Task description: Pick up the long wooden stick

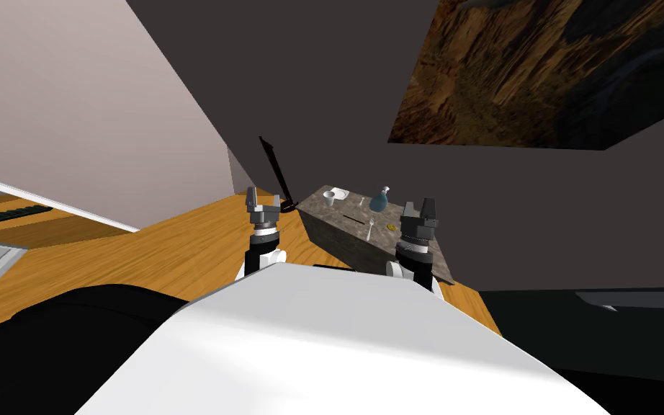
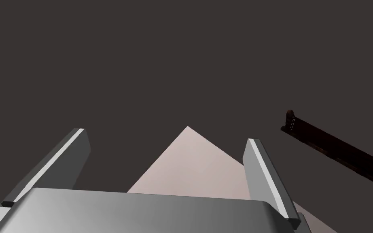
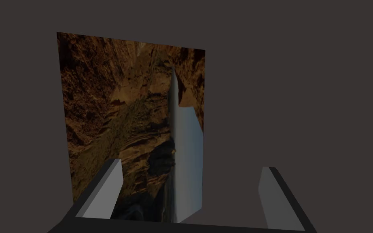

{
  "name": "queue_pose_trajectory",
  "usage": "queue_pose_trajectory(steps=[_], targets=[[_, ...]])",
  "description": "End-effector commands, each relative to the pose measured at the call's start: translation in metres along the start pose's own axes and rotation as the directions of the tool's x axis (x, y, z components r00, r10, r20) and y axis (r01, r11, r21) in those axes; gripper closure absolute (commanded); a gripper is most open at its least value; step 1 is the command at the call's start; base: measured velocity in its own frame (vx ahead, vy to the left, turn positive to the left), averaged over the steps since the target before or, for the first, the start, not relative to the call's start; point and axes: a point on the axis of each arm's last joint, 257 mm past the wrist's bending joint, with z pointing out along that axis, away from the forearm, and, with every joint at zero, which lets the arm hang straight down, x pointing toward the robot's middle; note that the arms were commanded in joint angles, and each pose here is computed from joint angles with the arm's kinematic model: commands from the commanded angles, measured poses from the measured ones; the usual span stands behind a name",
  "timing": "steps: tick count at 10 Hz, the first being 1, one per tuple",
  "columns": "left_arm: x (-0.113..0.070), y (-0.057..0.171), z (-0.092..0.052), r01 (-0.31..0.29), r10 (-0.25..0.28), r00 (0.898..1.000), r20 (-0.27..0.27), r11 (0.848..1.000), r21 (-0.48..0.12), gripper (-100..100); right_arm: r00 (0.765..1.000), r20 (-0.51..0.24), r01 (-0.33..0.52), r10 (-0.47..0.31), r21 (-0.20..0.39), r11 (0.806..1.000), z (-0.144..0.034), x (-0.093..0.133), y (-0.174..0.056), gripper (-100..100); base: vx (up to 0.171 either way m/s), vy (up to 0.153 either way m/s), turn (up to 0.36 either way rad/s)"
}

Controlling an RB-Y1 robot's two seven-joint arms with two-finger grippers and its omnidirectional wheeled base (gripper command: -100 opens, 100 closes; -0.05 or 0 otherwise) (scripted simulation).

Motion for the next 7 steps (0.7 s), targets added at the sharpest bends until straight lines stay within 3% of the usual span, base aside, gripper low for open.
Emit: queue_pose_trajectory(steps=[1, 6, 7], targets=[[0.0, 0.0, 0.0, 0.0, 0.0, 1.0, 0.0, 1.0, 0.0, 0, 0.999, -0.044, 0.011, -0.01, 0.006, 1.0, -0.002, 0.007, -0.005, -100, -0.001, 0.021, 0.037], [0.0, 0.0, 0.0, 0.0, 0.0, 1.0, 0.0, 1.0, 0.0, 0, 0.976, -0.213, 0.059, -0.047, 0.051, 0.997, -0.019, 0.034, -0.035, -100, 0.003, 0.057, 0.054], [0.0, 0.0, 0.0, 0.0, 0.0, 1.0, 0.0, 1.0, 0.0, 0, 0.974, -0.22, 0.062, -0.049, 0.05, 0.997, -0.019, 0.034, -0.035, -100, 0.005, 0.042, 0.031]])
